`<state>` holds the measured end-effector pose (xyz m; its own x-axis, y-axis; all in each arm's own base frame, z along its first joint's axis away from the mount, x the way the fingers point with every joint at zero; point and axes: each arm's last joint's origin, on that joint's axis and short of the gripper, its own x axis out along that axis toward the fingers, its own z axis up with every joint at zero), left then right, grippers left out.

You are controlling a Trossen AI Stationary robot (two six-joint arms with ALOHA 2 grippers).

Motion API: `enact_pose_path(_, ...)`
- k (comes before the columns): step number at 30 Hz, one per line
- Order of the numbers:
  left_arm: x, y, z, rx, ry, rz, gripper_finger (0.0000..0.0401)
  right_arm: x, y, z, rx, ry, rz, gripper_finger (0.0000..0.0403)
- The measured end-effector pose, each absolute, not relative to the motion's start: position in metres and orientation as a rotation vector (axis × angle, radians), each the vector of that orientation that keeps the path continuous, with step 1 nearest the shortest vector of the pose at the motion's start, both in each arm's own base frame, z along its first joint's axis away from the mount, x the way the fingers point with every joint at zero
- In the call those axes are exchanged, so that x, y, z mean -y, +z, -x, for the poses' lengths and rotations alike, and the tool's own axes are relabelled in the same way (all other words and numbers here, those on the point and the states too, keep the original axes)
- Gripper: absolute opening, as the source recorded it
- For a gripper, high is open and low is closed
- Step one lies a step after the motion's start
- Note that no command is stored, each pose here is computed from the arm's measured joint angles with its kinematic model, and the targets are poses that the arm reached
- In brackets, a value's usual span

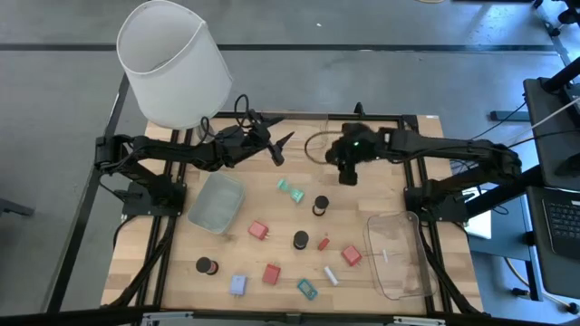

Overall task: Pick & Place Office items
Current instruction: Put the white hourglass into the top transparent bin

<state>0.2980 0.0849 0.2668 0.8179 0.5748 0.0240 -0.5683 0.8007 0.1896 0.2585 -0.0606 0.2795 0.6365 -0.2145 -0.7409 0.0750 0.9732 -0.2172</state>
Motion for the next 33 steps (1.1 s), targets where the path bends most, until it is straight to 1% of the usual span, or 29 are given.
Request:
enact_pose_path(2,-0.084,0.267,-0.299,-0.031,0.562,-0.198,0.0251,0.062,0.293,-0.258,-0.750,-0.205,0.157,0.0175)
enact_pose_path(5,-0.082,0.267,-0.300,-0.021,0.484,-0.201,0.0251,0.064,0.312,-0.258,-0.583,-0.246,0.138,0.0173)
enact_pose_path(11,-0.077,0.272,-0.301,0.049,0.352,-0.198,0.0251,0.065,0.344,-0.263,-0.263,-0.274,0.149,0.0195)
enact_pose_path(14,-0.072,0.274,-0.303,0.071,0.275,-0.192,0.0252,0.065,0.354,-0.267,-0.151,-0.248,0.165,0.0189)
enact_pose_path(17,-0.065,0.277,-0.304,0.111,0.226,-0.196,0.0256,0.064,0.358,-0.268,-0.103,-0.227,0.176,0.0174)
enact_pose_path(20,-0.060,0.280,-0.305,0.144,0.194,-0.216,0.0266,0.064,0.360,-0.269,-0.077,-0.219,0.183,0.0173)
enact_pose_path(24,-0.057,0.285,-0.304,0.199,0.189,-0.225,0.0284,0.063,0.362,-0.271,-0.038,-0.168,0.180,0.0193)
enact_pose_path(27,-0.059,0.286,-0.305,0.237,0.207,-0.214,0.0297,0.062,0.364,-0.272,-0.013,-0.139,0.167,0.0197)
enact_pose_path(30,-0.061,0.286,-0.308,0.293,0.237,-0.207,0.0303,0.063,0.364,-0.273,-0.009,-0.140,0.164,0.0185)
enact_pose_path(33,-0.063,0.281,-0.314,0.300,0.239,-0.206,0.0303,0.063,0.364,-0.274,-0.001,-0.141,0.166,0.0173)
